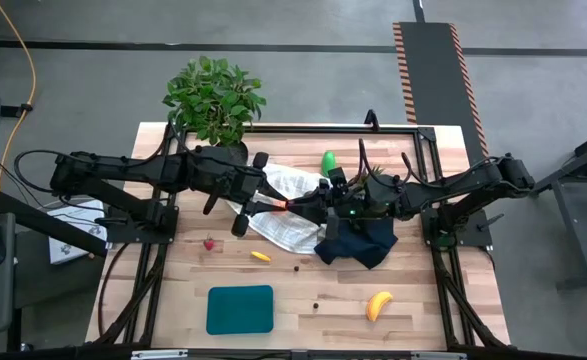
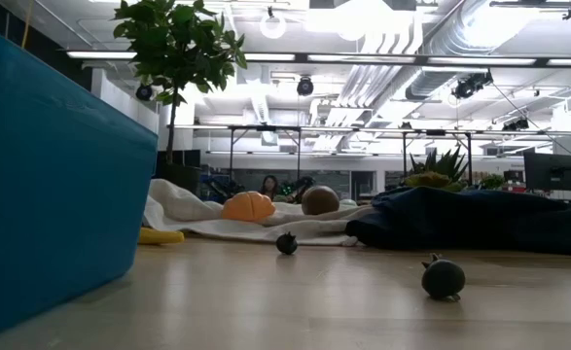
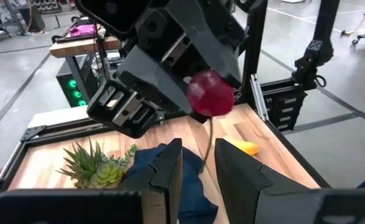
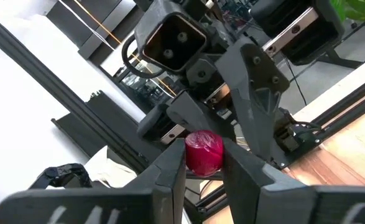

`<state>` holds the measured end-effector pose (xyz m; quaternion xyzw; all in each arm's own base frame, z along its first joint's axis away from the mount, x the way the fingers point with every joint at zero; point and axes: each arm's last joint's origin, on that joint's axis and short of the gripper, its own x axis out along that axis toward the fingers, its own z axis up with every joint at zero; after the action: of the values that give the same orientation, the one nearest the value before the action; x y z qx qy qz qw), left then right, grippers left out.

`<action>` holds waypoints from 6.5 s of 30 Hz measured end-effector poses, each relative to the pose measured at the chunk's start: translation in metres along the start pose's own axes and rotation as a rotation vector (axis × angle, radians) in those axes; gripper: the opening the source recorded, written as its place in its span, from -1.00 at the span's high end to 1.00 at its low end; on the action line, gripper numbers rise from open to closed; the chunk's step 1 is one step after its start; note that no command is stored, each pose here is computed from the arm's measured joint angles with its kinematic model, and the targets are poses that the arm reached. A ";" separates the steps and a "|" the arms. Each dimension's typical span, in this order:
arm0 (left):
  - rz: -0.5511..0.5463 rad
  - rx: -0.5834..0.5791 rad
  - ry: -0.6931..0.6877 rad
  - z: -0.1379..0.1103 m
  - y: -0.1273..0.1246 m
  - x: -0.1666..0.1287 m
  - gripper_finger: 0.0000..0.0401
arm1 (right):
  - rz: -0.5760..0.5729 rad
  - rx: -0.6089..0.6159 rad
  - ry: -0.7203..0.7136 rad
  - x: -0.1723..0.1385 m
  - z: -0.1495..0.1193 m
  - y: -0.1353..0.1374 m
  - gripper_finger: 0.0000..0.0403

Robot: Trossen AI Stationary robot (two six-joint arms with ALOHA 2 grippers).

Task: Pick and placing Produce into tupperware
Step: Put the cherry into the bin

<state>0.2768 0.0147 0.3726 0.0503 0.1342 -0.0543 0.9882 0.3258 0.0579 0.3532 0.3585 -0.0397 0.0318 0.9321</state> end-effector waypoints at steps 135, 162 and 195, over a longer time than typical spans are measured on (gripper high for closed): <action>-0.143 -0.141 0.245 -0.004 -0.011 -0.040 1.00 | -0.078 -0.117 -0.072 -0.016 0.023 0.002 0.12; -0.178 -0.473 0.752 -0.023 -0.125 -0.036 1.00 | -0.345 0.013 0.541 -0.073 -0.027 0.008 0.12; -0.008 -0.551 1.118 -0.127 -0.214 0.081 1.00 | -0.324 -0.046 0.644 -0.102 -0.068 0.048 0.12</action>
<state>0.2957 -0.1898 0.2112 -0.1862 0.6404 0.0130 0.7450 0.2233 0.1360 0.3246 0.3107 0.3126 -0.0060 0.8976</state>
